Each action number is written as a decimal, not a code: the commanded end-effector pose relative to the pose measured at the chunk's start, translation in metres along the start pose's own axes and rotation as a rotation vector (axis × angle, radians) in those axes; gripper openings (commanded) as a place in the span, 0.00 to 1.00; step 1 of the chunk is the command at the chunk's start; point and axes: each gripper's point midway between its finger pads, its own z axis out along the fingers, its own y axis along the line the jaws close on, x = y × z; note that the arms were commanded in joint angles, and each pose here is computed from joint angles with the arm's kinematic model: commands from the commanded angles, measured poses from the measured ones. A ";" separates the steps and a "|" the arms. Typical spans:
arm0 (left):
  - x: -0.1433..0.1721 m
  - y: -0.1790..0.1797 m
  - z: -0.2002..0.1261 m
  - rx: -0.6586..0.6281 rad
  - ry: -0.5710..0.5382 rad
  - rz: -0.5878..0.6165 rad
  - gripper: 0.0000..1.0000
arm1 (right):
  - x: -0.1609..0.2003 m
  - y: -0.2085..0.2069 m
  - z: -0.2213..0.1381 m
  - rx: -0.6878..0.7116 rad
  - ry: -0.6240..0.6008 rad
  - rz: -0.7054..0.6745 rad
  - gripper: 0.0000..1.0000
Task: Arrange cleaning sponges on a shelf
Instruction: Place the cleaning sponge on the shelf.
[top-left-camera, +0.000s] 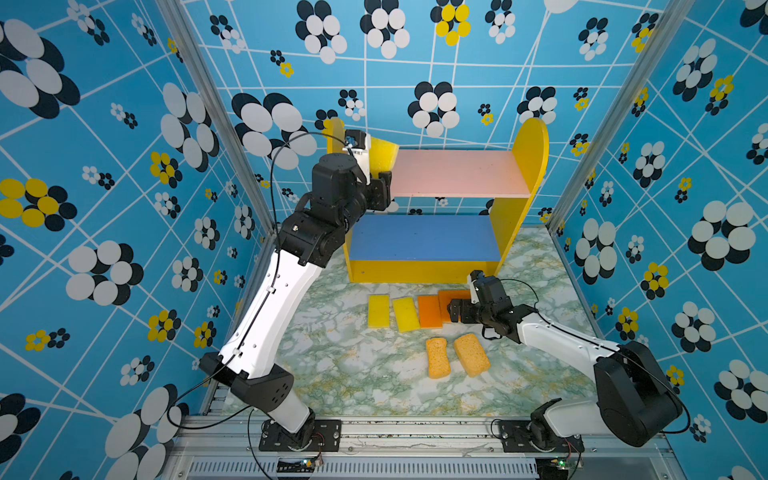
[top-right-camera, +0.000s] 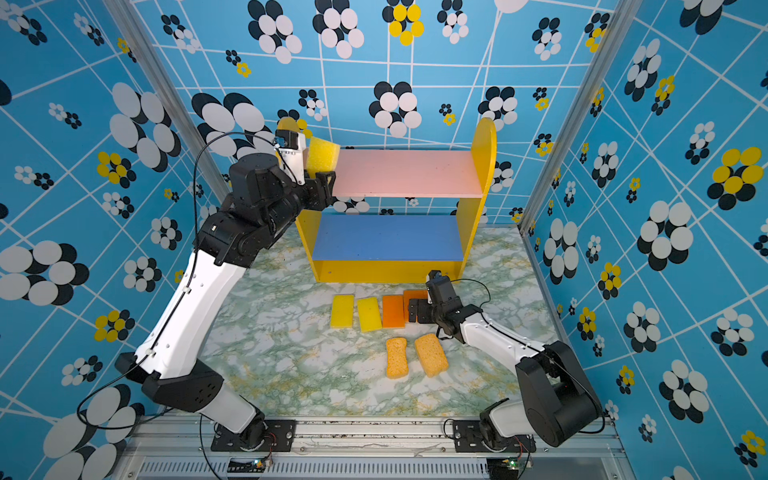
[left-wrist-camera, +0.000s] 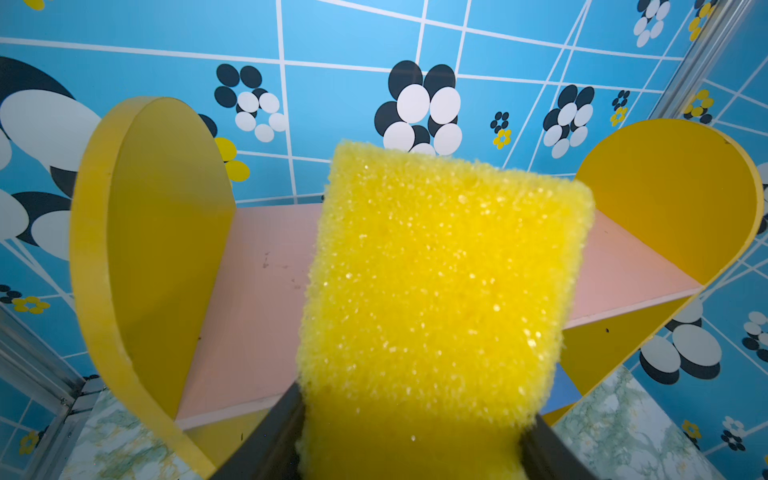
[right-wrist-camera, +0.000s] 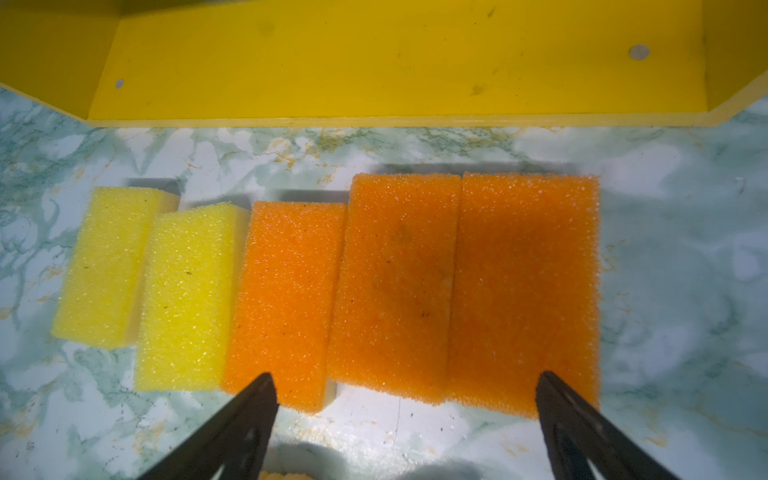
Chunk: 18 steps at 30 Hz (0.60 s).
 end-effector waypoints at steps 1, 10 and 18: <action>-0.016 0.011 0.018 -0.072 -0.064 0.009 0.62 | 0.004 -0.003 -0.006 0.022 0.005 -0.013 0.99; -0.022 0.026 0.058 -0.187 -0.118 0.006 0.60 | 0.004 -0.004 -0.008 0.026 0.000 -0.026 0.99; -0.018 0.037 0.074 -0.242 -0.126 0.005 0.62 | 0.005 -0.004 -0.005 0.028 0.009 -0.036 0.99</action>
